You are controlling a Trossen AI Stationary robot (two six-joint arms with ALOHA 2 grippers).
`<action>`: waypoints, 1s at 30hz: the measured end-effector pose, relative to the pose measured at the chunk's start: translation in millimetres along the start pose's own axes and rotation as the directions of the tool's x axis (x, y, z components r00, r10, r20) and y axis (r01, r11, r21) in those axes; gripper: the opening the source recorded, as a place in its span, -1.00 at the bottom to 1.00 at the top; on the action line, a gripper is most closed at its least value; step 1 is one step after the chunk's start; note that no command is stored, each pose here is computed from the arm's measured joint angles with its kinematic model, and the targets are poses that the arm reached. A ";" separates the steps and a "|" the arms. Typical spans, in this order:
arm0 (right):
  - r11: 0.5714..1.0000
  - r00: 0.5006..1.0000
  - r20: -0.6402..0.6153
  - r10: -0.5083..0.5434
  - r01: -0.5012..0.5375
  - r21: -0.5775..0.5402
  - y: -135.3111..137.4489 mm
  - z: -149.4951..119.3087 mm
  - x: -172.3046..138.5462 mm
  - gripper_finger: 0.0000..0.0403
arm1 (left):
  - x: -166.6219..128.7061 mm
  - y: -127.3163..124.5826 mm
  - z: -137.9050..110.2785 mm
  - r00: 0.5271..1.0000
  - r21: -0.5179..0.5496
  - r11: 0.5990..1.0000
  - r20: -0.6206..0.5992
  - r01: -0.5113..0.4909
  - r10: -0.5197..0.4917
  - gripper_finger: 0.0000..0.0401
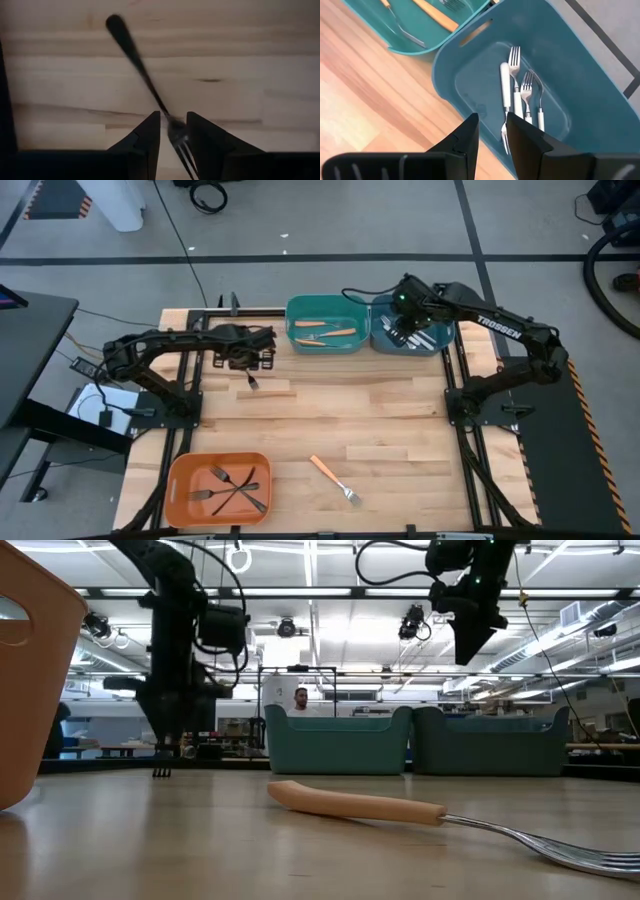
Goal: Sort silverware by color (type)
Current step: Put the black fork into the orange bin
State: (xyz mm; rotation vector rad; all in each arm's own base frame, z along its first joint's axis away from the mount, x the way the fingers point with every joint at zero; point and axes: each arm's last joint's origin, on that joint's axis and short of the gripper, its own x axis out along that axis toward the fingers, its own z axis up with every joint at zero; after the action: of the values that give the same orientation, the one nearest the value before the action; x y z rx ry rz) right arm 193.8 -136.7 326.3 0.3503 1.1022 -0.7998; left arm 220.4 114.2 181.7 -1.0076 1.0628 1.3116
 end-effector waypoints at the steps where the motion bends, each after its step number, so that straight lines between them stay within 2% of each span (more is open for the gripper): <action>1: 1.000 1.000 0.000 0.001 -0.001 -0.002 0.6 -0.1 -0.1 -0.48 | 4.2 1.9 -0.8 1.000 -0.029 1.000 -0.003 0.000 0.000 -0.48; 8: 0.999 1.000 0.003 0.011 -0.011 -0.042 6.0 -0.9 -1.3 -0.48 | 18.5 8.1 1.7 1.000 -0.174 0.985 0.005 0.023 -0.022 -0.48; 13: 0.997 0.999 -0.001 0.045 -0.045 -0.062 10.2 -1.6 -2.1 -0.48 | 23.7 11.4 3.8 1.000 -0.215 0.977 -0.006 -0.005 0.004 -0.48; 17: 0.995 0.998 -0.003 0.065 -0.065 -0.074 13.3 -2.2 -2.7 -0.48 | 29.4 7.8 4.4 1.000 -0.226 0.974 -0.005 -0.003 0.002 -0.48; 23: 0.994 0.997 -0.005 0.077 -0.077 -0.079 14.7 -2.5 -3.0 -0.48 | 45.0 6.8 0.3 0.995 -0.223 0.970 -0.053 -0.096 0.086 -0.48; 30: 0.994 0.997 -0.006 0.078 -0.078 -0.079 14.8 -2.5 -2.9 -0.48 | 56.2 2.8 -0.7 0.991 -0.237 0.964 -0.083 -0.121 0.104 -0.48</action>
State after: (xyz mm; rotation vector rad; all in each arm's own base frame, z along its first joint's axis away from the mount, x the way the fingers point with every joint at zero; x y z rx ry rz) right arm 202.2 -124.0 325.9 0.3257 1.1132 -0.6846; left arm 216.5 126.6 126.9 -1.1962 1.0420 1.5358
